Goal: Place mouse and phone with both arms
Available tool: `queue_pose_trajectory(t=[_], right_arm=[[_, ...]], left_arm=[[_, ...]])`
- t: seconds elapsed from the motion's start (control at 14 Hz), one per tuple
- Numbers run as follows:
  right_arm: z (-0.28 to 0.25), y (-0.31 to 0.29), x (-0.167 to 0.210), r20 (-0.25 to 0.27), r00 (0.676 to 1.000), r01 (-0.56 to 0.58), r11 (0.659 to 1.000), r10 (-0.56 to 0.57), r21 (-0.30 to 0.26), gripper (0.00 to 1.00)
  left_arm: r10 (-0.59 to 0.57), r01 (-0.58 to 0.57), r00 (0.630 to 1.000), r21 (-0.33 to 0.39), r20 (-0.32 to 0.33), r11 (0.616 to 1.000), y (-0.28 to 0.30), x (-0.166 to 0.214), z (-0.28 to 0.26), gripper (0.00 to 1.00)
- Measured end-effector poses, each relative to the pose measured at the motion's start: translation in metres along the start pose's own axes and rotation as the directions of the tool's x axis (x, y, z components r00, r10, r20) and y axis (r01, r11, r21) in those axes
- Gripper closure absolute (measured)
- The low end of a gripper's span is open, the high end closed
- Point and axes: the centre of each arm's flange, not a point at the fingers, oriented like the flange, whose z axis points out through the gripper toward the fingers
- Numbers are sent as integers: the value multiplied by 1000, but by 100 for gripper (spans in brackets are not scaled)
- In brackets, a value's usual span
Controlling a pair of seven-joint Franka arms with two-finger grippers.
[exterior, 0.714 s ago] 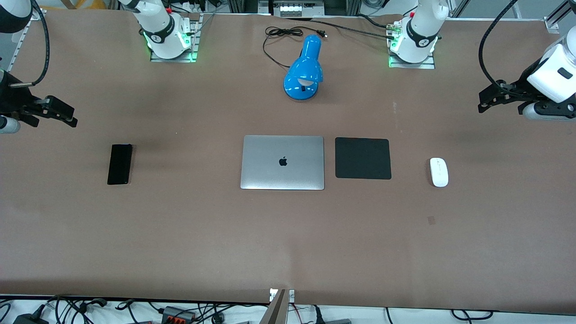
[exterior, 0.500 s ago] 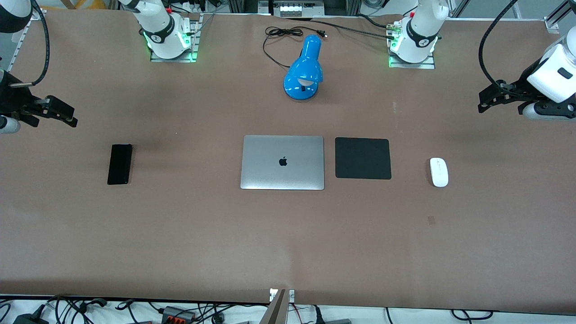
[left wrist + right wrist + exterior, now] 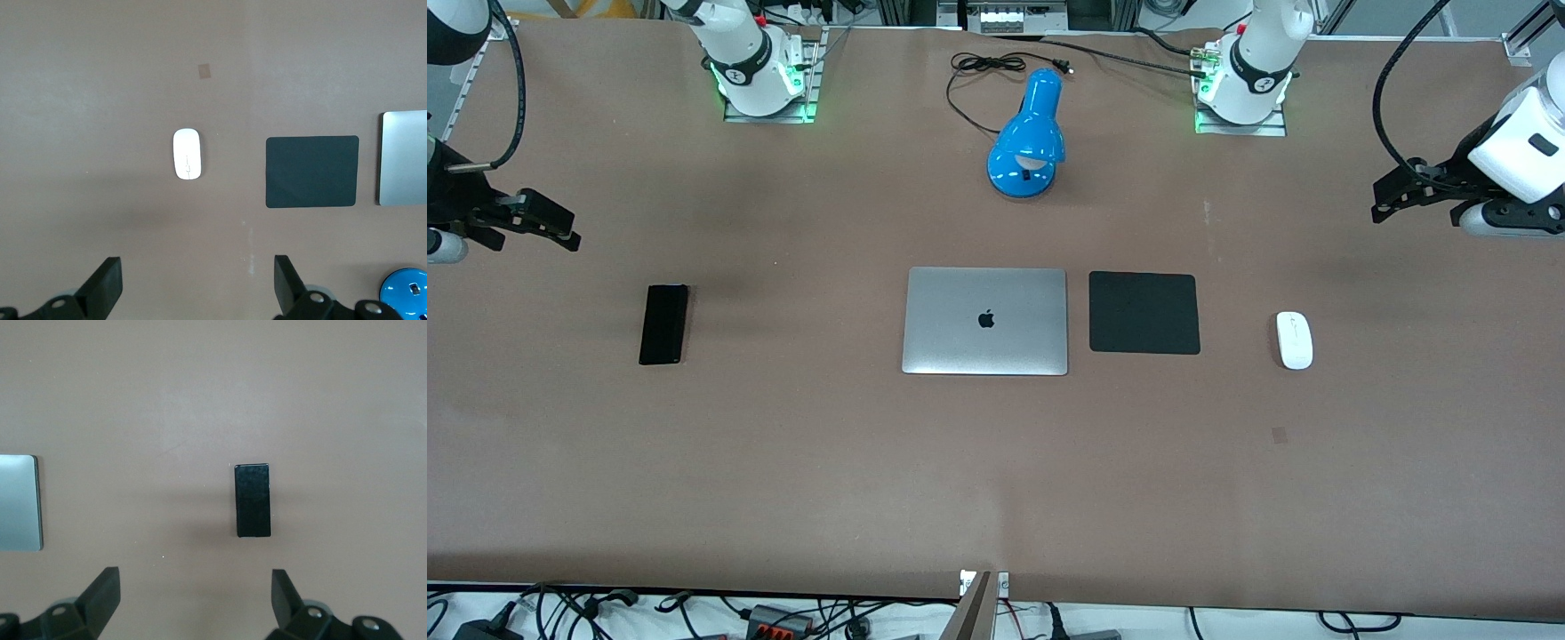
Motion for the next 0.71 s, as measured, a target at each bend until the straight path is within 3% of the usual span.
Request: queue_pose_trajectory(t=[0.36,0.71], right_arm=[[53,1,17,89,996,1,1000,-1,5,0],[92,-1,32,101,995,4,1000,-5,6,0]], left_arm=[[0,0,1000,0,-3,1000,0,4,-5,0],[0,0,1000,-1,23,1000,0,31,-15,0]])
